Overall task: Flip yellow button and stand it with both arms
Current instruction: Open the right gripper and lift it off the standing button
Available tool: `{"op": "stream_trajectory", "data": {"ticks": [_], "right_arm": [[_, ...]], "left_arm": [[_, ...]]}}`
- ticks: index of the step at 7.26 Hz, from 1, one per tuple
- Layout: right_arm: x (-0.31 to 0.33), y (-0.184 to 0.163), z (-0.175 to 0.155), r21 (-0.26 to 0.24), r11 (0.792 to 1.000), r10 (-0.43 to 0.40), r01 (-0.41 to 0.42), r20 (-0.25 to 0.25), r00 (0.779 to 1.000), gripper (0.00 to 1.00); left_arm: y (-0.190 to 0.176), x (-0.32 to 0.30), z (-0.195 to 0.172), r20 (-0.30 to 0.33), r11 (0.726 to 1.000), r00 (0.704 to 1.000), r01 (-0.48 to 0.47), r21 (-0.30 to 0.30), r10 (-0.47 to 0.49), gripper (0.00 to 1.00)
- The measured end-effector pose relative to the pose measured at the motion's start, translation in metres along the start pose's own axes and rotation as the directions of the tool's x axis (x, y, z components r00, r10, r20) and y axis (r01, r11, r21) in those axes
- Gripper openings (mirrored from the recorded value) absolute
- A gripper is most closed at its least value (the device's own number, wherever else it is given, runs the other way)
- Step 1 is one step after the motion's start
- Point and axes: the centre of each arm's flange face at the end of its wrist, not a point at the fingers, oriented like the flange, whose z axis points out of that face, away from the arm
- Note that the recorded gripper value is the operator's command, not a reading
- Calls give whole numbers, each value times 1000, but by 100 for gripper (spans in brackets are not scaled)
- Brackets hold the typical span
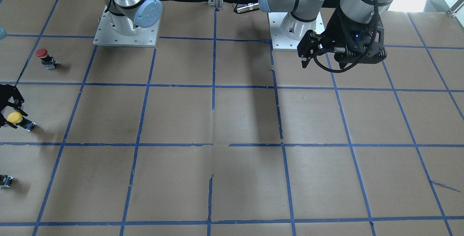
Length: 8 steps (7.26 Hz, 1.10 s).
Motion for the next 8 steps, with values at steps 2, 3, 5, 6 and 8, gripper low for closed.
{"op": "stream_trajectory", "data": {"ticks": [2, 3, 5, 6, 8], "right_arm": [[0, -2, 0, 18, 1000, 1, -1, -3, 1000, 89], [0, -4, -4, 17, 1000, 5, -5, -8, 1000, 90], [-6, -16, -34, 5, 997, 82, -82, -46, 996, 99], [-14, -39, -57, 8, 981, 192, -192, -56, 980, 99], [-38, -109, -102, 12, 890, 455, -456, -70, 888, 99]], "left_arm": [[-2, 0, -2, -6, 1000, 1000, 1, 6, -1, 100], [-2, 1, -2, -10, 1000, 1000, 1, 8, -1, 100], [-2, 3, -2, -7, 1000, 1000, -2, 12, 2, 100], [-1, 5, -2, -5, 1000, 1000, -5, 12, 5, 100], [-1, 5, -1, -4, 1000, 1000, -6, 10, 6, 100]]}}
